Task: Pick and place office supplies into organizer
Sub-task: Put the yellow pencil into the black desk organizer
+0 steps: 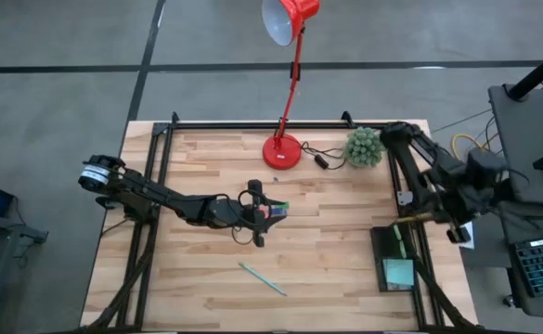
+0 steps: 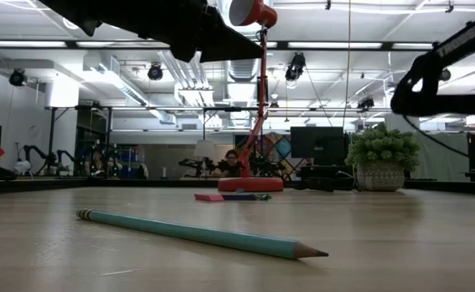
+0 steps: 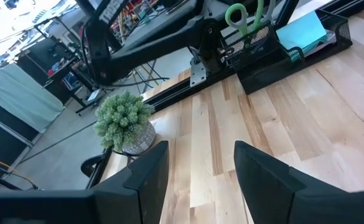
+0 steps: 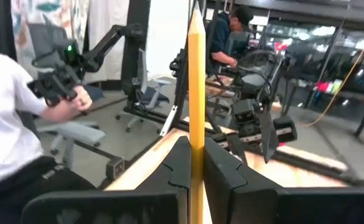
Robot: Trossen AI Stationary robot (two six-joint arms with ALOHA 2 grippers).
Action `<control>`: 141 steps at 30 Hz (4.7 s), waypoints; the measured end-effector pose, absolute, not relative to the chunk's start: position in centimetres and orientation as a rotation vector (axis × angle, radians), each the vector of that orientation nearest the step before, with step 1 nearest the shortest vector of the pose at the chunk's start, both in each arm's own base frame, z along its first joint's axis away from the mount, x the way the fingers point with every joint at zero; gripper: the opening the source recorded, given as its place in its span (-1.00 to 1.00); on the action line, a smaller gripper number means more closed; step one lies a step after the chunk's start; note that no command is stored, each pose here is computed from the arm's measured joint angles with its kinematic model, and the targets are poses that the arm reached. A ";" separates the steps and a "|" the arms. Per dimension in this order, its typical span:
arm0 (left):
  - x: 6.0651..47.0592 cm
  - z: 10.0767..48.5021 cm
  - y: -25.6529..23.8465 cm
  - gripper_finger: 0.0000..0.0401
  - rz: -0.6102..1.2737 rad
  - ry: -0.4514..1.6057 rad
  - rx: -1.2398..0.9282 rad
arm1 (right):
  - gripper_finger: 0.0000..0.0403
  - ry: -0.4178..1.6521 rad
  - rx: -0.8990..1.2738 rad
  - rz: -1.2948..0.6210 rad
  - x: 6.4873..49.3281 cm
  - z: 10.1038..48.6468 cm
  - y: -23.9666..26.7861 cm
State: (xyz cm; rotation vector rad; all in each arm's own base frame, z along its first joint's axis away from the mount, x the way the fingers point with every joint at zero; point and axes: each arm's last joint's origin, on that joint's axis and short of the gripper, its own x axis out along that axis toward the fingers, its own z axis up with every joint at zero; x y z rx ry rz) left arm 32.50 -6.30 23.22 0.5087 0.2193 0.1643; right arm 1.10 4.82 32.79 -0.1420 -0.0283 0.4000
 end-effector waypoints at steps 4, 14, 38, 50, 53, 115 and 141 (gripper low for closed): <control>32.5 23.2 -6.3 -0.17 0.163 0.225 0.510 | -0.94 -0.015 -0.074 0.408 1.7 32.4 3.5; 32.5 23.2 -6.3 -0.17 0.164 0.219 0.508 | -0.94 -0.056 -0.116 0.424 2.0 32.3 2.6; 32.5 23.4 -6.3 -0.17 0.170 0.197 0.501 | -0.94 -0.200 -0.243 0.563 0.0 38.3 7.8; 32.5 23.4 -6.3 -0.17 0.170 0.196 0.501 | -0.94 -0.040 -0.005 0.348 0.4 39.2 9.3; 32.5 23.4 -6.3 -0.17 0.170 0.196 0.501 | -0.94 -0.017 0.038 0.318 0.4 39.3 9.4; 32.3 22.9 -6.3 -0.17 0.166 0.212 0.507 | -0.94 0.272 0.178 -0.223 15.6 31.9 10.4; 32.0 22.3 -6.2 -0.17 0.160 0.237 0.514 | -0.94 0.864 0.360 -0.608 10.7 34.6 6.5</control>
